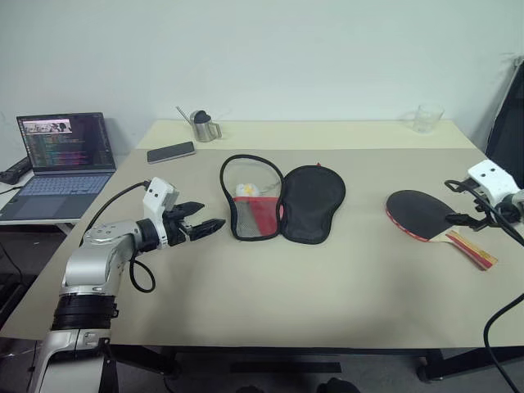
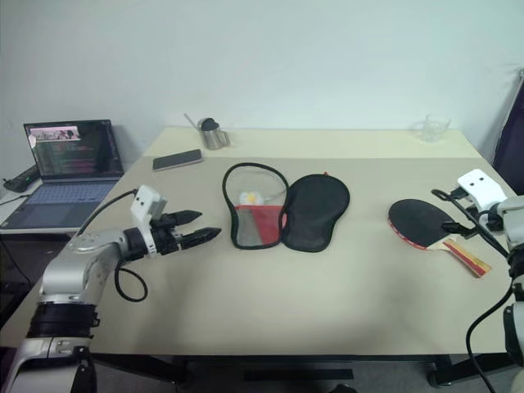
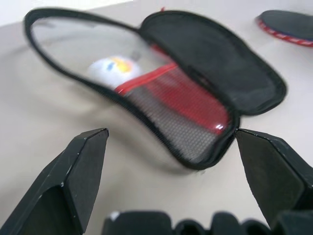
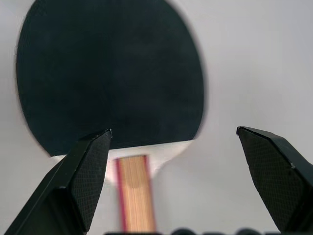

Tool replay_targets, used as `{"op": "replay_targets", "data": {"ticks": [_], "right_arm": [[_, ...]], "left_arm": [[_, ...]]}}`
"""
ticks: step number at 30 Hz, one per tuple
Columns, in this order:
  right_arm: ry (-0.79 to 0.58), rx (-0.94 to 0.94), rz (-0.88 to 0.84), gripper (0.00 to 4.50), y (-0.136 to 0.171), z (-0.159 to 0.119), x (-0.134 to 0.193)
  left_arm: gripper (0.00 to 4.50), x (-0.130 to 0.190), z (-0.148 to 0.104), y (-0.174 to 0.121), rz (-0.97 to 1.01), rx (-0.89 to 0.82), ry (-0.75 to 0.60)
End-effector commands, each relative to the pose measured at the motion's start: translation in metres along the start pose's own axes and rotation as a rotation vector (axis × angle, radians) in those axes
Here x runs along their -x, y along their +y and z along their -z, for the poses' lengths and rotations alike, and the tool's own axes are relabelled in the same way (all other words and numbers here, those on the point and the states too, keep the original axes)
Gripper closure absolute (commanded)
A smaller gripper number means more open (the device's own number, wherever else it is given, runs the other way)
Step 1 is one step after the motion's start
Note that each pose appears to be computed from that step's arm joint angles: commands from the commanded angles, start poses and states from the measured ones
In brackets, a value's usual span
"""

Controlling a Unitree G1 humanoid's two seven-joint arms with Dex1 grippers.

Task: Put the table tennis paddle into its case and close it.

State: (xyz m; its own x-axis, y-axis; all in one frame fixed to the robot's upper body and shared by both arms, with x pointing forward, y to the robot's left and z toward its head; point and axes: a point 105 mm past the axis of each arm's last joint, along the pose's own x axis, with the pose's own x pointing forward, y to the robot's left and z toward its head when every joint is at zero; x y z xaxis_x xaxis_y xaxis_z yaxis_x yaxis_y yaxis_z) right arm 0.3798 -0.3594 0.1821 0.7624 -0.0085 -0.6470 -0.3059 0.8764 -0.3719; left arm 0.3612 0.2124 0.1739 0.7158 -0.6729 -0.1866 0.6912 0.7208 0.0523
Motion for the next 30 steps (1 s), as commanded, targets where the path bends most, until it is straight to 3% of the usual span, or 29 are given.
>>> {"op": "replay_targets", "data": {"ticks": [1, 10, 30], "right_arm": [[0.004, -0.036, -0.042, 0.00, -0.004, -0.005, 0.010], [0.175, -0.093, -0.126, 0.00, 0.000, 0.018, 0.009], [0.143, -0.080, -0.178, 0.00, 0.032, 0.012, -0.028]], "left_arm": [[0.01, 0.000, -0.011, -0.013, 0.045, -0.032, -0.032], [0.01, -0.008, -0.016, -0.024, 0.084, -0.027, -0.045], [0.01, -0.016, -0.019, -0.034, 0.109, -0.028, -0.060]]}}
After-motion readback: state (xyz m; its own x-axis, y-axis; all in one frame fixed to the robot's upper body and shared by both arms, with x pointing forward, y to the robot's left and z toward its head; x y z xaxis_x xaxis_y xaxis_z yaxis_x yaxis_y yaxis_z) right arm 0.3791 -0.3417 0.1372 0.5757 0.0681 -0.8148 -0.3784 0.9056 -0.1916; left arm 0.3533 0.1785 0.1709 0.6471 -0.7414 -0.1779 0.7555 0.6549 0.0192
